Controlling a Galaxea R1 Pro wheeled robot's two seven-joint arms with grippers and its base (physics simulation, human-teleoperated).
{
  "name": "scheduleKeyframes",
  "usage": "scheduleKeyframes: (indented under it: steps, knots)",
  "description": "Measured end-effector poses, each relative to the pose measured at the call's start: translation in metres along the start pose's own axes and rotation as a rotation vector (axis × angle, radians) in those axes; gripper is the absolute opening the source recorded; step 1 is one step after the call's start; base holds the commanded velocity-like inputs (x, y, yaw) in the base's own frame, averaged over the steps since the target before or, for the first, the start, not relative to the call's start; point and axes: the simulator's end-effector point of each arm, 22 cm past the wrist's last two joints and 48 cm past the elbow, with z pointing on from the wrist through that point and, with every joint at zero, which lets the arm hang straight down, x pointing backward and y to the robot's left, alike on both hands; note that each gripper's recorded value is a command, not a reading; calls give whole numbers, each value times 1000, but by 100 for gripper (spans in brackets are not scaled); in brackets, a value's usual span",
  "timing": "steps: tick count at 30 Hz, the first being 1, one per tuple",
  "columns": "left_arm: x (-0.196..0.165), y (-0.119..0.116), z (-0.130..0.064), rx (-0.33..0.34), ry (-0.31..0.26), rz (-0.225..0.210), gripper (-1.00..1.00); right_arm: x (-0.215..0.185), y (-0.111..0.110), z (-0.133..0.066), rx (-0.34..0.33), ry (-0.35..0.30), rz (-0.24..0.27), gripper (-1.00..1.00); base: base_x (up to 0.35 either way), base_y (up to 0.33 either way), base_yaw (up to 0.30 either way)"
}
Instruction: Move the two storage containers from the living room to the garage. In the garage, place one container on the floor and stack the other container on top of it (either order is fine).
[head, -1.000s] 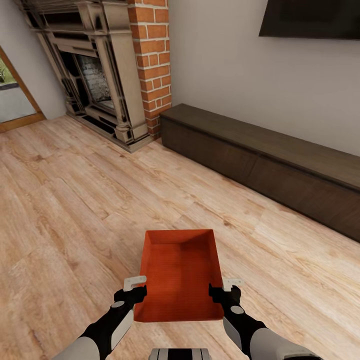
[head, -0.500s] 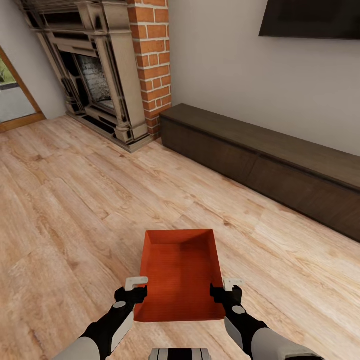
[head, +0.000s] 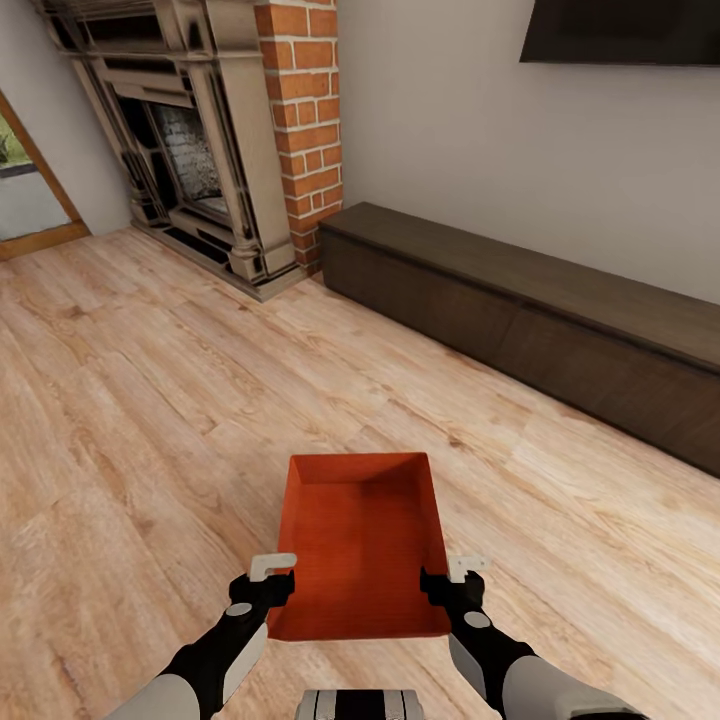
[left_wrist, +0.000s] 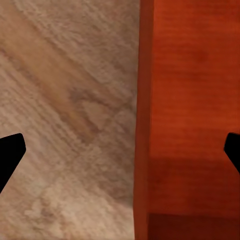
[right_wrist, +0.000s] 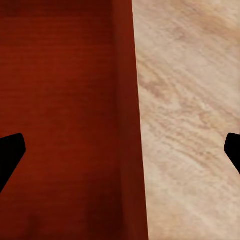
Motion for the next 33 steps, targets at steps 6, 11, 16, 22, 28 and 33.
scheduleKeyframes:
  steps: [6,11,16,22,28,33]
  knots:
    - [6,1,7,-1,-1,-1,100,7,0,6,0,1,1,100,0,0,0]
    - [5,0,7,0,-3,-2,100,7,0,6,1,0,1,100,0,0,0]
    - [5,0,7,0,-3,-2,100,7,0,6,1,0,1,100,0,0,0]
    - [5,0,7,0,-3,-2,100,7,0,6,1,1,1,100,0,0,0]
    - [5,0,7,0,-3,-2,100,7,0,6,1,2,2,100,0,0,0]
    - [5,0,7,0,-3,-2,100,7,0,6,2,2,2,100,0,0,0]
